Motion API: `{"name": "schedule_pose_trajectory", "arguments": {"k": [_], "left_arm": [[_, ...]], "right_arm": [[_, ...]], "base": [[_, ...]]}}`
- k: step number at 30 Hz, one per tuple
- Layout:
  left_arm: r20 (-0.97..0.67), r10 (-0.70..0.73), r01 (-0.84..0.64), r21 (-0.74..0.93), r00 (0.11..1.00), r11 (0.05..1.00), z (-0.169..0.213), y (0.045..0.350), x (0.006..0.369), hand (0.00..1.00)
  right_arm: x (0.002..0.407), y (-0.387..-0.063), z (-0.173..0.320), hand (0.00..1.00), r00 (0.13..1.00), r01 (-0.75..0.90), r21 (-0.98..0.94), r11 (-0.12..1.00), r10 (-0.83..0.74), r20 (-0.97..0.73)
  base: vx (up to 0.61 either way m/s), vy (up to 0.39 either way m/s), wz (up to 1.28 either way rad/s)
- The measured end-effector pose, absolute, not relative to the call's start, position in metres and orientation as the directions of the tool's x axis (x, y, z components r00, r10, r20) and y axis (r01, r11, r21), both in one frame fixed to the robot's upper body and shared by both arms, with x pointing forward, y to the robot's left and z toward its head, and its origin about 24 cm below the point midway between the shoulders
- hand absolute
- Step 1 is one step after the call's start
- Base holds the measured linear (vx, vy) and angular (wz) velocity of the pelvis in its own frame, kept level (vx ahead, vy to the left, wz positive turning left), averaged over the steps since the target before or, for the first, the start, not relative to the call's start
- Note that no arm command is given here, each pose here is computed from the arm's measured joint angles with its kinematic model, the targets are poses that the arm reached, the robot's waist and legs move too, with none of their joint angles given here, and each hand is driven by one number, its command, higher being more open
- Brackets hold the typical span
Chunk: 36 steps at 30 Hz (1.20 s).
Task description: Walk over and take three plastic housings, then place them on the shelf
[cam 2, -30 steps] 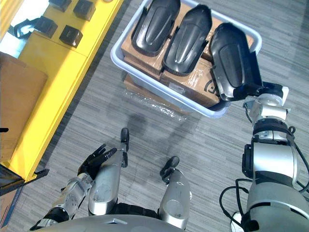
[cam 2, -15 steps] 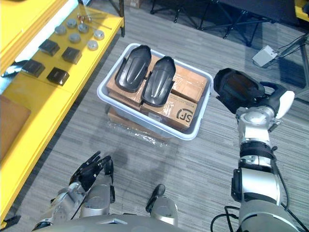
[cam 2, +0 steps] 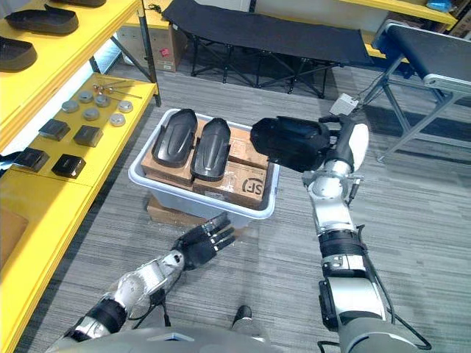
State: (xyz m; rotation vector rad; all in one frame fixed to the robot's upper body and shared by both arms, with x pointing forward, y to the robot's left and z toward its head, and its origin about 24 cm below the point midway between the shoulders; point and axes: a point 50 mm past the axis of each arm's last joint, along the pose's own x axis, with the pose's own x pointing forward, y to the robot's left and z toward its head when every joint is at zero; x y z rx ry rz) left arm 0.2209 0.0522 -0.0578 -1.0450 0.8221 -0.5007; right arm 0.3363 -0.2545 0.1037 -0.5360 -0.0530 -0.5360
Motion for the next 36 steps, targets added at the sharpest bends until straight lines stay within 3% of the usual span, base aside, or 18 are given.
{"name": "schedule_pose_trajectory", "arguments": {"k": [3, 6, 12, 19, 36], "left_arm": [[-0.367, -0.715, -0.086, -0.914, 0.595, 0.397, -0.057, 0.041, 0.221, 1.0], [-0.363, -0.682, -0.176, -0.927, 0.634, 0.33, -0.055, 0.035, 0.228, 1.0], [-0.343, -0.588, -0.23, -0.938, 0.732, 0.261, -0.045, 0.039, 0.249, 1.0], [-0.348, -0.523, -0.305, -0.937, 0.778, 0.169, -0.046, 0.034, 0.251, 1.0], [-0.4, -0.395, -0.388, -0.915, 0.827, 0.113, -0.044, 0.032, 0.261, 1.0]], "right_arm": [[0.338, -0.232, 0.1, 0.0, 0.904, 0.428, -0.475, 0.769, -0.377, 0.204], [0.338, -0.221, 0.101, 0.0, 0.923, 0.384, -0.466, 0.797, -0.316, 0.219], [0.329, -0.195, 0.089, 0.0, 0.959, 0.267, -0.453, 0.851, -0.188, 0.213], [0.311, -0.173, 0.061, 0.0, 0.989, 0.131, -0.444, 0.886, -0.082, 0.127], [0.288, -0.116, 0.063, 0.0, 0.973, -0.081, -0.302, 0.95, 0.142, 0.184]], "base": [[0.02, -0.001, -0.15], [0.03, -0.006, -0.15], [-0.01, 0.002, -0.1], [-0.03, 0.011, -0.08], [0.0, 0.003, -0.02]]}}
